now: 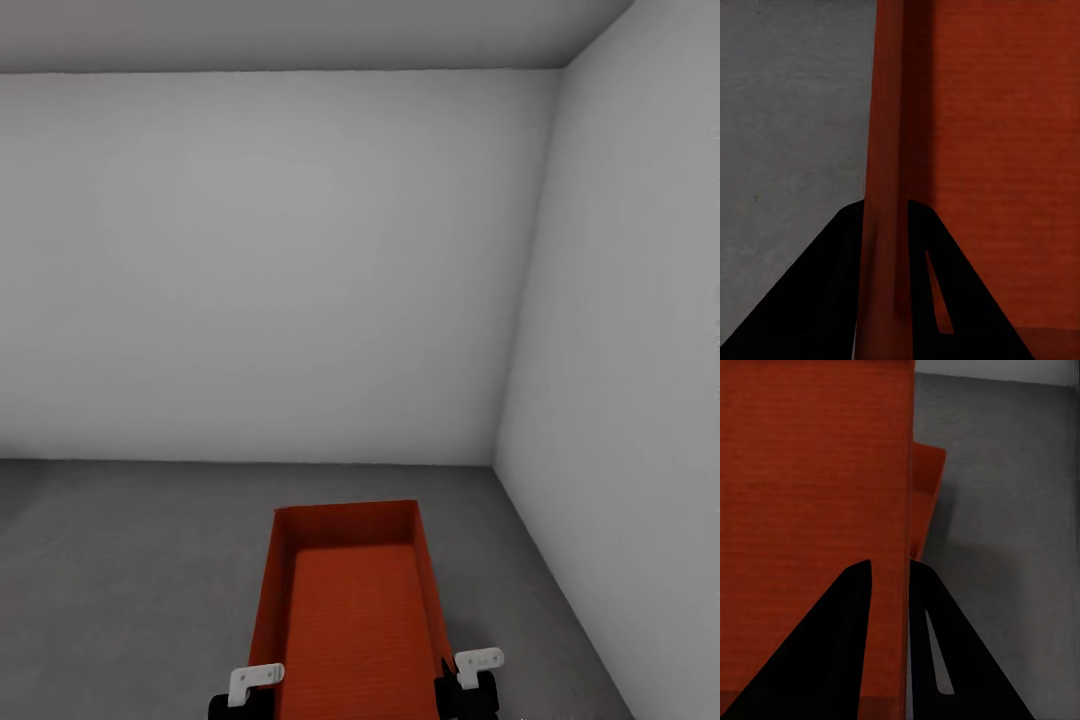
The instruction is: Move the two storage containers from the living room to the garage. In the garage, place one container on the floor and stack the other container on top of it (either order is fine).
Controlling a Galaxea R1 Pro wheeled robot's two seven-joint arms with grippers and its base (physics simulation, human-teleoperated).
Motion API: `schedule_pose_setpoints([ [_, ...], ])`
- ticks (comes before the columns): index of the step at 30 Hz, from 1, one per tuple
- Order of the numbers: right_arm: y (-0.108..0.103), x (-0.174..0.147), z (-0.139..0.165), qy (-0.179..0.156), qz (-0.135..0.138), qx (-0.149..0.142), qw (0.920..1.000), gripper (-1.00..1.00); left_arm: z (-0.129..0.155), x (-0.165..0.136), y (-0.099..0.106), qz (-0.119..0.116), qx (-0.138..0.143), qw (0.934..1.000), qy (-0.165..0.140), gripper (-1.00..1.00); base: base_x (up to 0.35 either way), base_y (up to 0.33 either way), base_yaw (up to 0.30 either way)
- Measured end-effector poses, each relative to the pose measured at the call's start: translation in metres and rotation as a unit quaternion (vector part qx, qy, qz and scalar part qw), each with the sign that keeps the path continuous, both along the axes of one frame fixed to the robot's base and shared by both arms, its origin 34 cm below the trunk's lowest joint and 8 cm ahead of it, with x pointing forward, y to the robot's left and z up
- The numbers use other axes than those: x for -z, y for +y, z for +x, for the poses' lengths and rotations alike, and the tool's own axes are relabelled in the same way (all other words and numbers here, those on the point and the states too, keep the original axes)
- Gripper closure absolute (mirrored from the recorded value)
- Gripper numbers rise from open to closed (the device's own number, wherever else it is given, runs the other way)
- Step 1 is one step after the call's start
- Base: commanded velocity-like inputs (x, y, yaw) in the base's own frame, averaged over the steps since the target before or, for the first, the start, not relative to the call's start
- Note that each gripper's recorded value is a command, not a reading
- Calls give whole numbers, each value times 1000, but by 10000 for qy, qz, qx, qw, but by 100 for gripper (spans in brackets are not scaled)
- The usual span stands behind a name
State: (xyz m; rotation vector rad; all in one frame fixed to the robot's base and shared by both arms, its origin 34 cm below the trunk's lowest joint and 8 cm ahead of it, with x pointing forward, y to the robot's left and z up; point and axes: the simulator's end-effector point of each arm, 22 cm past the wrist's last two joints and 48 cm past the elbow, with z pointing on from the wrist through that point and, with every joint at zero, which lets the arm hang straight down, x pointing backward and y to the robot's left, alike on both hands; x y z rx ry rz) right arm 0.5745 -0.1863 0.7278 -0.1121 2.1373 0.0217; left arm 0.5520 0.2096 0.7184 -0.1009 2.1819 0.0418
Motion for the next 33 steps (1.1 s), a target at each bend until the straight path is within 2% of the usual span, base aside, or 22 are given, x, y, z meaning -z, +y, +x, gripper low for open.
schedule_pose_setpoints([
  [6, 0, 0, 0, 0, 1, 1, 10000, 100, 0, 0, 0, -2, 1, 10000, 0, 100, 216, 288, -298],
  [12, 0, 0, 0, 3, 1, 0, 10000, 100, 0, 0, 0, -1, 2, 10000, 4, 100, 94, 84, -242],
  [17, 0, 0, 0, 3, 0, -1, 10000, 100, 0, 0, 0, -1, 1, 10000, 4, 100, 52, 53, -48],
  [26, 0, 0, 0, 4, -2, -2, 10000, 100, 0, 0, 0, -10, -4, 10000, 6, 100, 160, 249, -4],
  [33, 0, 0, 0, 6, -14, -8, 10000, 100, -1, 1, 0, -7, -5, 10000, 13, 100, 27, 41, 66],
])
